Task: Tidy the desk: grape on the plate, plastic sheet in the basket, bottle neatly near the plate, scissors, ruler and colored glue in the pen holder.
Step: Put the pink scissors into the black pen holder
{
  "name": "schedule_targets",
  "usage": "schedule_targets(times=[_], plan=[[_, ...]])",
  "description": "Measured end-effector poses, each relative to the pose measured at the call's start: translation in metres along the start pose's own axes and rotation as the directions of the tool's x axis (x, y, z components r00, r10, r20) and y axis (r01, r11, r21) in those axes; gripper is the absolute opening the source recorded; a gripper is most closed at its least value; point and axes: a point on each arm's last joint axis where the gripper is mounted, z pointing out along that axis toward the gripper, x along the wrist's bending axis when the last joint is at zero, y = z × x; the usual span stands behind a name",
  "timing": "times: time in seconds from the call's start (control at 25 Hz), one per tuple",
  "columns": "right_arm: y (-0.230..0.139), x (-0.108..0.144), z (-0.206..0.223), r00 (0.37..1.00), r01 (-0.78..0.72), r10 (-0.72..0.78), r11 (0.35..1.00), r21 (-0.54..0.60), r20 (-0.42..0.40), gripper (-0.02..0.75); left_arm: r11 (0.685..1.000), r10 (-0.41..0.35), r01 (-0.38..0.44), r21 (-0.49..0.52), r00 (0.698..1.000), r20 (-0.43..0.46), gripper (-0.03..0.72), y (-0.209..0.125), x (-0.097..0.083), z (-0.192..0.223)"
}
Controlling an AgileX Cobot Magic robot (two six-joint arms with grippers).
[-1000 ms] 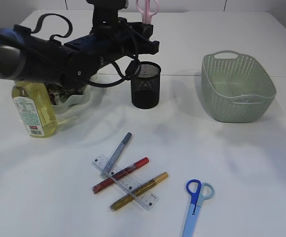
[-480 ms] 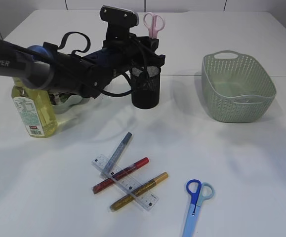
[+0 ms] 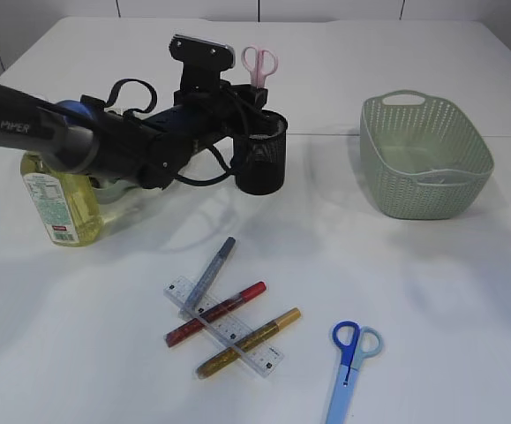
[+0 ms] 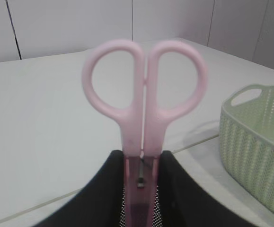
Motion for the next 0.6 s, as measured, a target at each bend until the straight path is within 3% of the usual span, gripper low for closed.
schedule_targets(times=[0.6], plan=[[0.0009, -0.0001, 0.0, 1.0, 0.0, 0.0, 1.0, -0.01, 0.002, 0.531, 1.0, -0.003, 0.003, -0.008, 1.0, -0.006, 0.169, -0.0095, 0.004, 0.0058]])
